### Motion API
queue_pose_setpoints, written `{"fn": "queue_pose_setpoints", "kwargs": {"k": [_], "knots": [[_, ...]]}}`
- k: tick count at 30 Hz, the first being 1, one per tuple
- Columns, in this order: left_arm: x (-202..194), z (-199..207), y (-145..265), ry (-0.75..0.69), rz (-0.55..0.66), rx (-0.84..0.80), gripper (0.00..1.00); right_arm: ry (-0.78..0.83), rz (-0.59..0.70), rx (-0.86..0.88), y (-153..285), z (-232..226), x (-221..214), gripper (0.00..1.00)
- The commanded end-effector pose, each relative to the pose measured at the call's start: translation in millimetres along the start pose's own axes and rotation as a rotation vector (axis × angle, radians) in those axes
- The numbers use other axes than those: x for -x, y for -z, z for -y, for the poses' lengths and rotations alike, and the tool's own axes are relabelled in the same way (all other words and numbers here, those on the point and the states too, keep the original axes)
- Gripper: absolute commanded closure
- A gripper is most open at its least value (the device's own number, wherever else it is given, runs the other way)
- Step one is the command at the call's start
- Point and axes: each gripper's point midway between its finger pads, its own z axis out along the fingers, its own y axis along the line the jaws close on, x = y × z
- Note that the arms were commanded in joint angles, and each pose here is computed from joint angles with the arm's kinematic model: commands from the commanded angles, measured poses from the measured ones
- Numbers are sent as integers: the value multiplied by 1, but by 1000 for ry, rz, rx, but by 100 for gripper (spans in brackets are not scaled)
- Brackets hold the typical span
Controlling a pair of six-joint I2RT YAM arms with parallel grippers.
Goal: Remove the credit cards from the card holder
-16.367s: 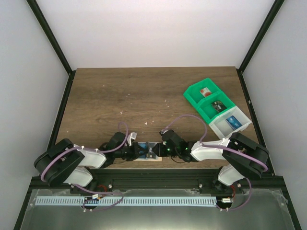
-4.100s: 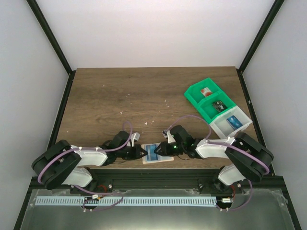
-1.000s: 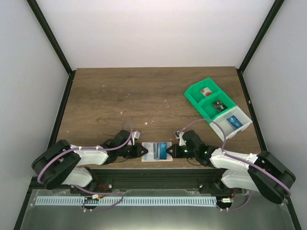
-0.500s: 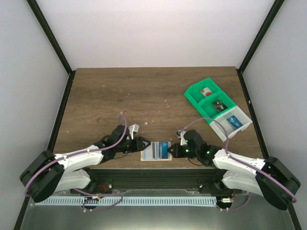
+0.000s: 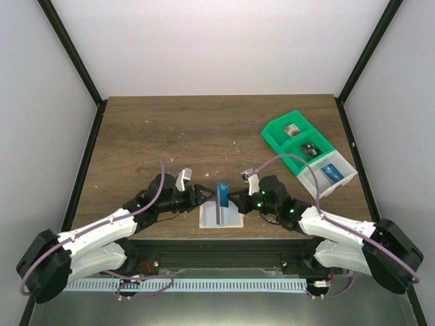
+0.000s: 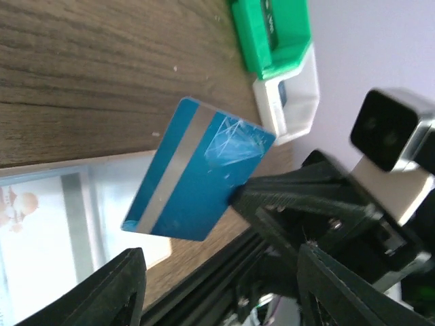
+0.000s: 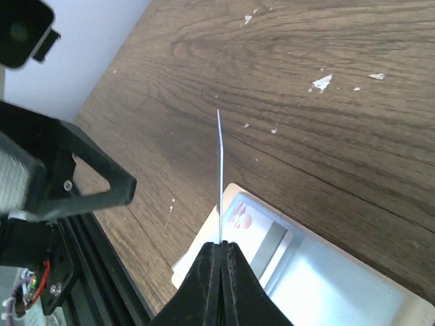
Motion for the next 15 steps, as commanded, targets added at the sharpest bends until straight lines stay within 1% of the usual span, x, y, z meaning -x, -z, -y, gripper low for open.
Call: {"fn": "queue_pose_setpoints", "kwargs": {"k": [1, 3, 6, 10, 13, 15], "knots": [[18, 4, 13, 147, 78, 0, 36, 134, 14, 18, -9, -15, 6, 100], [17, -7, 17, 271, 84, 10, 35, 164, 14, 26, -10, -20, 1, 100], [13, -13, 22, 436, 80, -35, 36, 222, 56, 23, -8, -23, 1, 99], [9, -14, 28, 558, 70, -43, 36, 337, 130, 42, -2, -34, 6, 100], [5, -22, 30, 639, 67, 15, 39, 450, 159, 34, -1, -42, 8, 99], [3, -23, 32, 664, 63, 37, 41, 514, 173, 29, -1, -47, 9, 100]]}}
